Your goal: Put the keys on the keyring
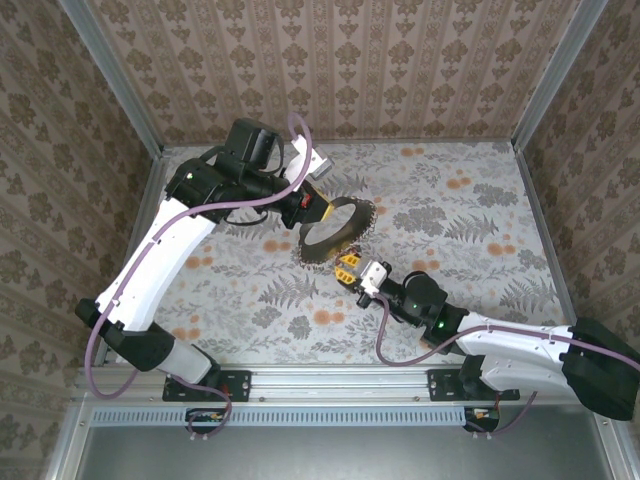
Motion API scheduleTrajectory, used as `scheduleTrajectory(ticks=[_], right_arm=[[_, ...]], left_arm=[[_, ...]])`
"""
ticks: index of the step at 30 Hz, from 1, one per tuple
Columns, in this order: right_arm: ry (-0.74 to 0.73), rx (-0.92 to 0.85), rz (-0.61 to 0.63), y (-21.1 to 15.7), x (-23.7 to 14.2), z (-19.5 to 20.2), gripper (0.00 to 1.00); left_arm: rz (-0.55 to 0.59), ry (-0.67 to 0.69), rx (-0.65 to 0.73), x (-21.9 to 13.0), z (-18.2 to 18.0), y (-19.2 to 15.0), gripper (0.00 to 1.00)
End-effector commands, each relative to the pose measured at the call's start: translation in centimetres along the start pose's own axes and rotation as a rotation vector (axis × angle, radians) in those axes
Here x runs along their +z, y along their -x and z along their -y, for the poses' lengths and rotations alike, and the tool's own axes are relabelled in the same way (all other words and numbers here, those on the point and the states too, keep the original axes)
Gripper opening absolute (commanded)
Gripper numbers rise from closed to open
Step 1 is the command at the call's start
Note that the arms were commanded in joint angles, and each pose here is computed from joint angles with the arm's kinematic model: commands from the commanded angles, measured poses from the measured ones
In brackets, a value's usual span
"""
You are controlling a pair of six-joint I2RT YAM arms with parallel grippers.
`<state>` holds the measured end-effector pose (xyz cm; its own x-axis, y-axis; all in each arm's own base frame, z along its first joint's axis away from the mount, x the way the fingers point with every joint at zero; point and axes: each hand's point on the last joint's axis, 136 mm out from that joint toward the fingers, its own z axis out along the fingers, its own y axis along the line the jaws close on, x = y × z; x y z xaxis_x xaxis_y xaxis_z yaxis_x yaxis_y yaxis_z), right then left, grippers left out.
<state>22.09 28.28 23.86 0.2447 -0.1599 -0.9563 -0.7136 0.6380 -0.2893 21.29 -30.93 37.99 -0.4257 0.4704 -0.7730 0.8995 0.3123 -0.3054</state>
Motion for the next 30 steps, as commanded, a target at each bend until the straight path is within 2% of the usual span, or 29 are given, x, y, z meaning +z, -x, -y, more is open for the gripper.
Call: scheduleTrajectory(ticks=[1, 30], right_arm=[[-0.059, 0.040, 0.051, 1.2, -0.4, 1.3, 0.25], [-0.123, 0.016, 0.110, 2.8, 0.5, 2.5, 0.21]], left_arm=[[0.052, -0.034, 0.042, -0.9, 1.4, 1.1, 0.00], [0.055, -0.033, 0.036, -0.8, 1.3, 1.1, 0.00]])
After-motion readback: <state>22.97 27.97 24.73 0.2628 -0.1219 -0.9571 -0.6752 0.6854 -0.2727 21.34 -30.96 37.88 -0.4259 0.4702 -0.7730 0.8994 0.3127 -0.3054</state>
